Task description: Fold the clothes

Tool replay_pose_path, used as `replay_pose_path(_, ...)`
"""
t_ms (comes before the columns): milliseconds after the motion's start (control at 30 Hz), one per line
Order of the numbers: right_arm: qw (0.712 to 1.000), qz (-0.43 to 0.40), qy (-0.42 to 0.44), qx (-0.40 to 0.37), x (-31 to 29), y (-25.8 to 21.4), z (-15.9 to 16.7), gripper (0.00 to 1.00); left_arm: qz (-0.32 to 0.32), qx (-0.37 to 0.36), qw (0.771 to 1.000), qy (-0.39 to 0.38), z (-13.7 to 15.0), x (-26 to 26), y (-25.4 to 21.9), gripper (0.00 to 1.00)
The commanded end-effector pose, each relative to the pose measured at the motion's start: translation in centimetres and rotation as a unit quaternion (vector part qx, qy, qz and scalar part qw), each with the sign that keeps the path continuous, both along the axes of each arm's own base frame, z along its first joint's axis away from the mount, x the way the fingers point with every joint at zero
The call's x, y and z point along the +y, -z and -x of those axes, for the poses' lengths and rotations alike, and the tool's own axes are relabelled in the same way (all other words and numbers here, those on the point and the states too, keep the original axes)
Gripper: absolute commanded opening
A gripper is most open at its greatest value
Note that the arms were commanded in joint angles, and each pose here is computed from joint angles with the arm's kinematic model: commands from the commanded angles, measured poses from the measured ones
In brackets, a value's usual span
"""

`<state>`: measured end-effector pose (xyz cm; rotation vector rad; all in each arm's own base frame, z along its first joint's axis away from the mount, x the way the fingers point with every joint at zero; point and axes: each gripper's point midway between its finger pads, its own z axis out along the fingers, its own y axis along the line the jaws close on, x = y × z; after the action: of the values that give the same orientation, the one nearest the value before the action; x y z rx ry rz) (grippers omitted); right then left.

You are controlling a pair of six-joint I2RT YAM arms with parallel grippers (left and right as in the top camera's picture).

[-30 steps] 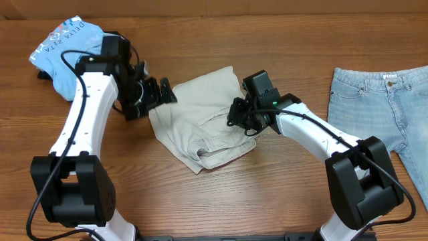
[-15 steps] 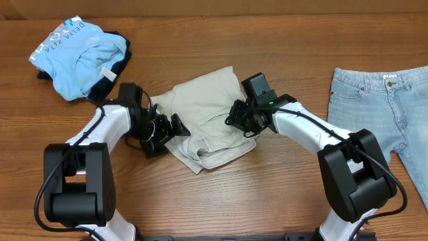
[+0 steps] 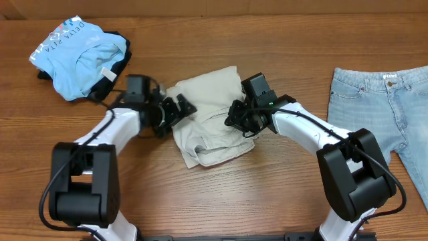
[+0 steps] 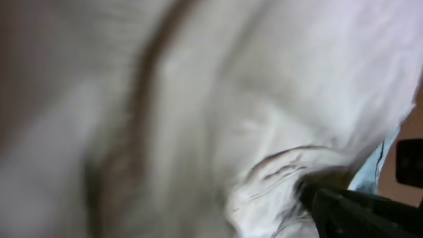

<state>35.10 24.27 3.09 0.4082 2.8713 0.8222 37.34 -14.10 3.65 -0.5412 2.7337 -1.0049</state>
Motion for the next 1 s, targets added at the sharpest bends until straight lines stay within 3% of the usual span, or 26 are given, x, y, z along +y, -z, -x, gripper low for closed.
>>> replay_pose_path(0, 1.000, 0.001, -0.007, 0.008, 0.0, 0.8, 0.4, 0.11, -0.007, 0.003, 1.000, 0.010, 0.6, -2.3, 0.3, 1.00)
replay_pose_path(233, 1.000, 0.004, -0.006, 0.014, -0.2, 0.9, 0.7, 0.11, -0.062, -0.014, 0.998, -0.010, -0.2, -0.9, 1.1, 1.00)
replay_pose_path(367, 1.000, 0.005, -0.006, 0.015, -0.2, 0.9, 0.7, 0.11, -0.068, -0.033, 0.997, 0.007, -0.7, -0.9, 1.4, 0.85)
replay_pose_path(400, 1.000, 0.005, -0.006, 0.015, -0.2, 0.9, 0.7, 0.11, -0.066, -0.024, 0.998, 0.009, -0.4, -0.9, 1.7, 0.85)
replay_pose_path(533, 1.000, 0.007, -0.006, 0.019, -0.3, 1.0, 0.9, 0.11, 0.027, 0.015, 0.998, 0.052, 1.5, -3.0, 1.5, 1.00)
replay_pose_path(667, 1.000, 0.006, -0.006, 0.018, -0.2, 1.0, 0.9, 0.11, 0.038, 0.013, 0.996, 0.076, 1.6, -2.3, 3.0, 1.00)
replay_pose_path(867, 1.000, 0.006, -0.006, 0.018, -0.2, 1.0, 0.8, 0.11, 0.152, 0.046, 0.984, 0.086, 2.0, -2.5, 5.0, 1.00)
replay_pose_path(967, 1.000, 0.006, -0.006, 0.018, -0.2, 1.0, 0.9, 0.11, 0.175, 0.059, 0.979, 0.084, 1.8, -3.1, 5.6, 0.92)
